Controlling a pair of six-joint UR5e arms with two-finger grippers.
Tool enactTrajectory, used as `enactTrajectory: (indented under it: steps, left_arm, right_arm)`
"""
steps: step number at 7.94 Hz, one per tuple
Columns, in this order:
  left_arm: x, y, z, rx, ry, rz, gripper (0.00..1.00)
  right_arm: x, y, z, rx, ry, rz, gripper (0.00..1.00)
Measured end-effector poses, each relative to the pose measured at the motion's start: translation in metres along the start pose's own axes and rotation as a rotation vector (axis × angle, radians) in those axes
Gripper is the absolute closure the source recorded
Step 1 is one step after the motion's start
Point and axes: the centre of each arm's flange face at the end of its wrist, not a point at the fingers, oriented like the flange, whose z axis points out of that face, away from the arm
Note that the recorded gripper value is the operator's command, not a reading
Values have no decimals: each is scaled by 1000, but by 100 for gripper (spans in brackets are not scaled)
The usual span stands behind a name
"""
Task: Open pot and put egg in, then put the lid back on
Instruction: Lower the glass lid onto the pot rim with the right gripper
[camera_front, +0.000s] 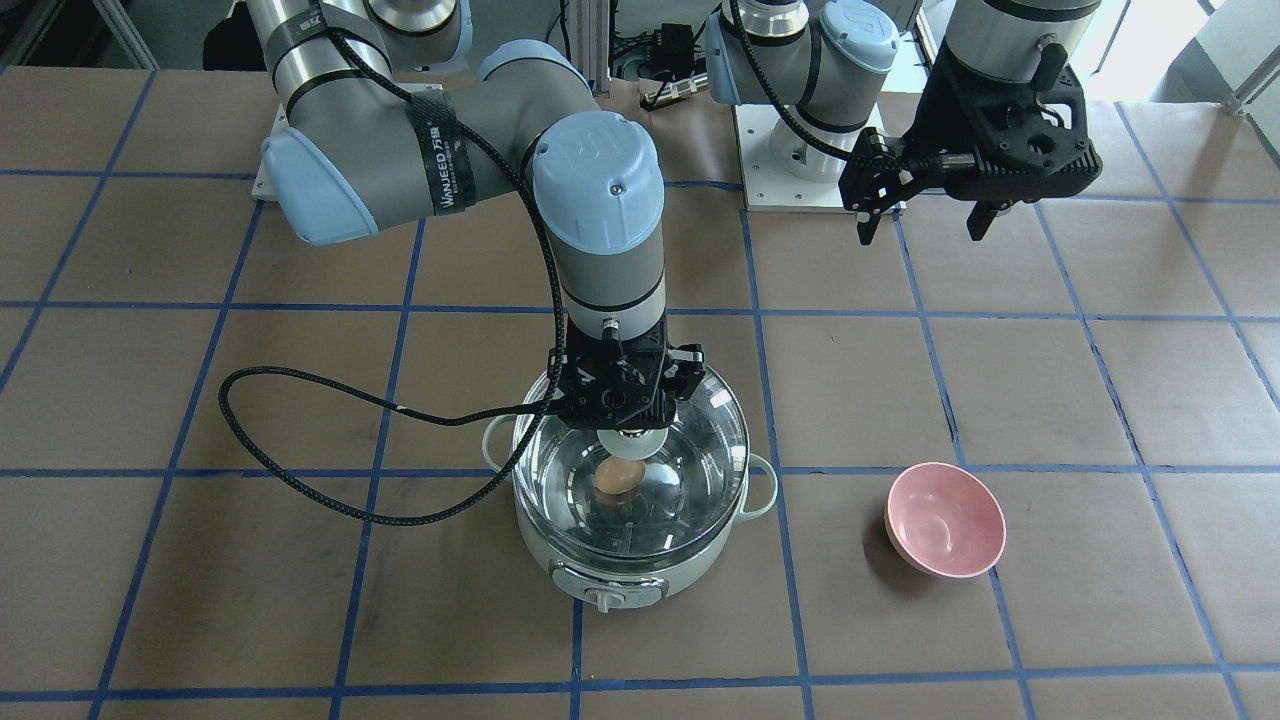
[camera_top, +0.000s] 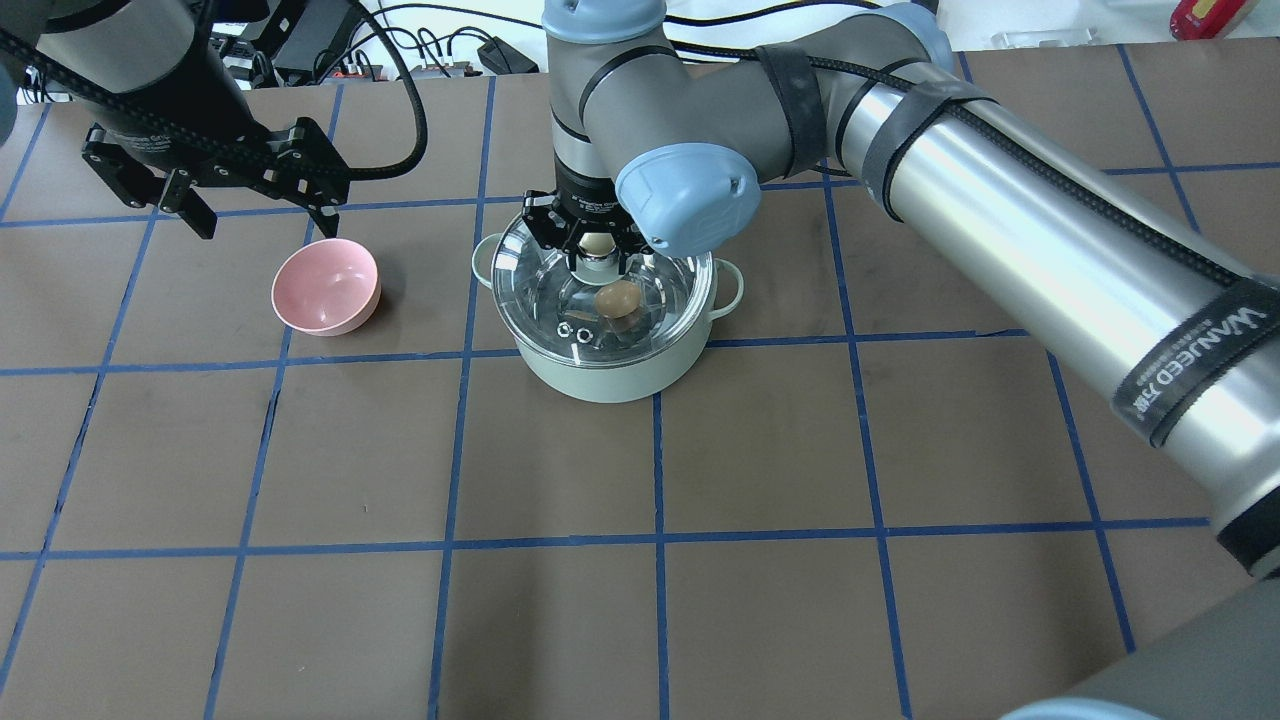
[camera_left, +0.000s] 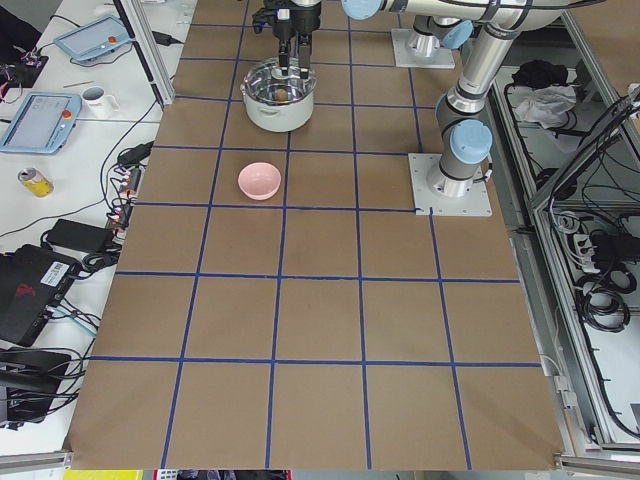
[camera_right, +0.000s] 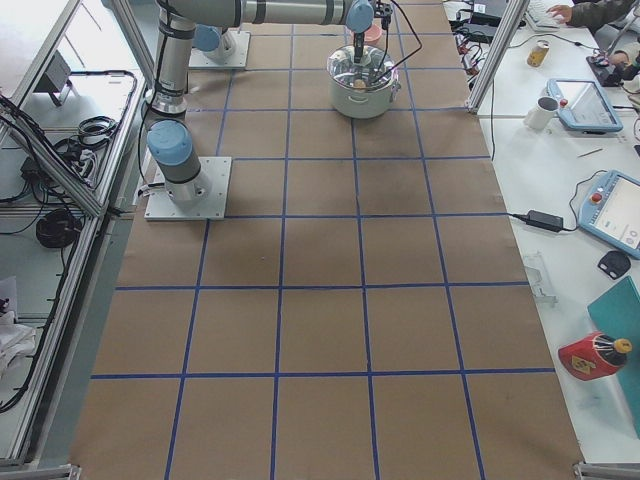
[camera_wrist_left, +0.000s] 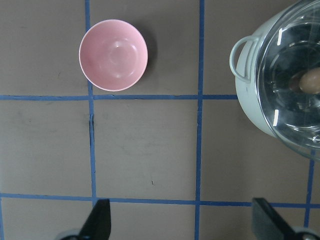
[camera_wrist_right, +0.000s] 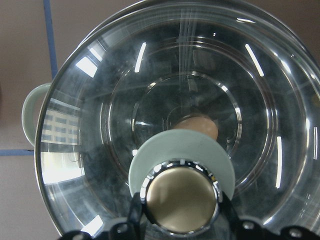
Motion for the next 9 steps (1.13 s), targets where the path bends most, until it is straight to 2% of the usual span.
enactTrajectory:
  steps: [2,9]
  left_arm:
    - [2,1,0,0,17,1,0]
    - [0,2,0,1,18,9,0]
  right_arm:
    - [0,0,2,-2,2,-6,100]
    - [0,-1,5,-4,3,-26,100]
